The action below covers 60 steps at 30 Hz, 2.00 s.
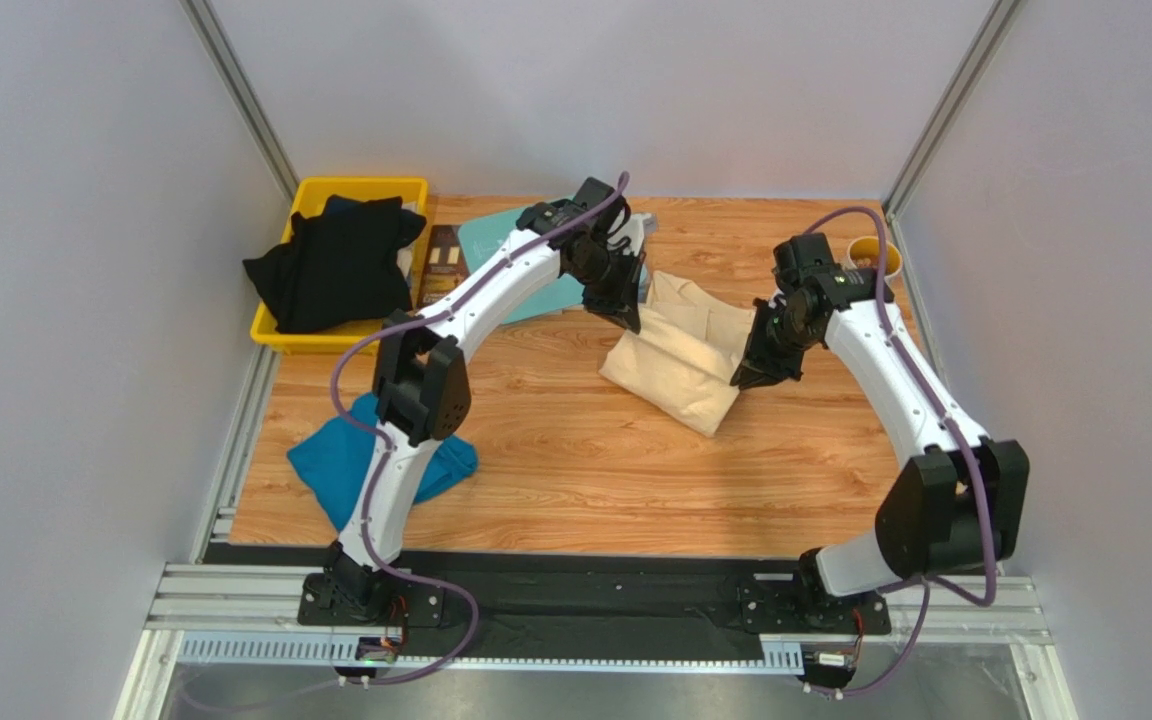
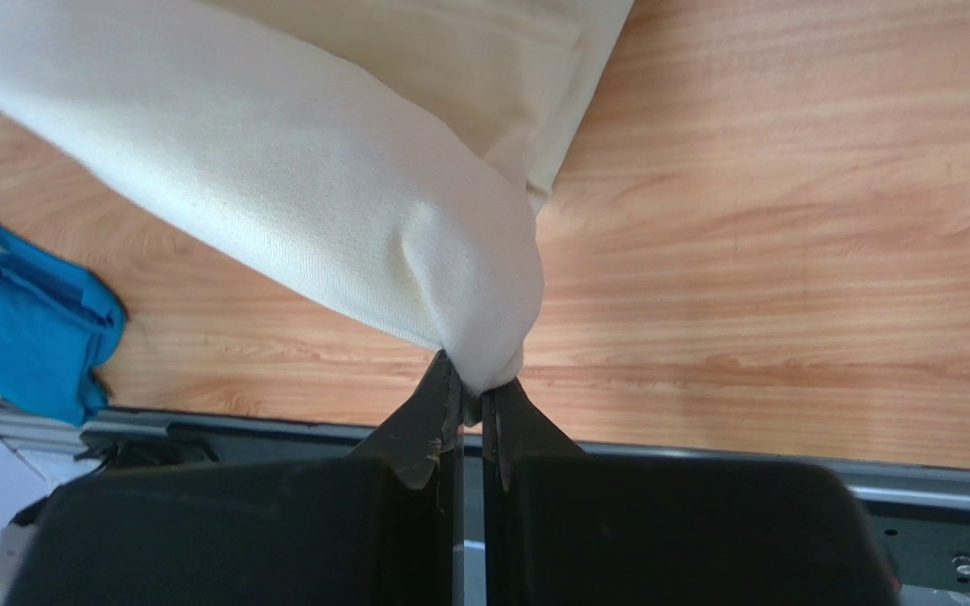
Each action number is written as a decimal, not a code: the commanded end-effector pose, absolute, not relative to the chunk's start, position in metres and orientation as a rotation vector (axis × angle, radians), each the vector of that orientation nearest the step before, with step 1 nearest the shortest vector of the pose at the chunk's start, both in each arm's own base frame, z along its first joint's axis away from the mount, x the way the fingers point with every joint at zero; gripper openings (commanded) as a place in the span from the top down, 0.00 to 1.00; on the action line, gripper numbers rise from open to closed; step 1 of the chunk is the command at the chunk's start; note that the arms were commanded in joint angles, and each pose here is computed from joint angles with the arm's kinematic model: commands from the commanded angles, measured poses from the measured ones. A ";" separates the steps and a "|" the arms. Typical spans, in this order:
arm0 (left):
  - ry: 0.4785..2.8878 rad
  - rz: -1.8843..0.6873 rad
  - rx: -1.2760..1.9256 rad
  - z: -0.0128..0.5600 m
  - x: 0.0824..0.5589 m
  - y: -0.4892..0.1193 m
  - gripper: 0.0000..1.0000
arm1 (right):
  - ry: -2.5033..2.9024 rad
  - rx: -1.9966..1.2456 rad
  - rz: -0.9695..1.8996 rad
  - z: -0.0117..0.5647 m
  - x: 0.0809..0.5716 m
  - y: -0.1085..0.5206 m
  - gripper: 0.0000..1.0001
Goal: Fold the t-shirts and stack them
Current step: Fold the long partially folded tshirt into a neat square
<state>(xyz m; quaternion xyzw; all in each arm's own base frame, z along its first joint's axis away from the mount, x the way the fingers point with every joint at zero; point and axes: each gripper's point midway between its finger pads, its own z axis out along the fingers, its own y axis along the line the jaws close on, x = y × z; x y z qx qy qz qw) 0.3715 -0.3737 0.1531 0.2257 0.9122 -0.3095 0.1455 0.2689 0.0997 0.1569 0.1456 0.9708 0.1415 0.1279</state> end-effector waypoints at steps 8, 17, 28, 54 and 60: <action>2.423 -0.866 0.596 0.143 0.444 -0.398 1.00 | 2.737 0.457 0.176 0.150 0.329 0.050 1.00; 2.292 -0.899 0.606 0.155 0.465 -0.413 1.00 | 2.693 0.433 0.162 0.141 0.347 0.044 1.00; 2.276 -0.952 0.620 0.116 0.481 -0.431 1.00 | 2.696 0.462 0.133 0.101 0.385 0.038 1.00; 2.276 -0.973 0.468 0.082 0.520 -0.417 0.27 | 2.599 0.553 0.053 0.073 0.439 0.017 0.62; 2.276 -0.884 0.461 0.097 0.517 -0.400 0.27 | 2.529 0.539 0.102 0.091 0.456 0.021 0.61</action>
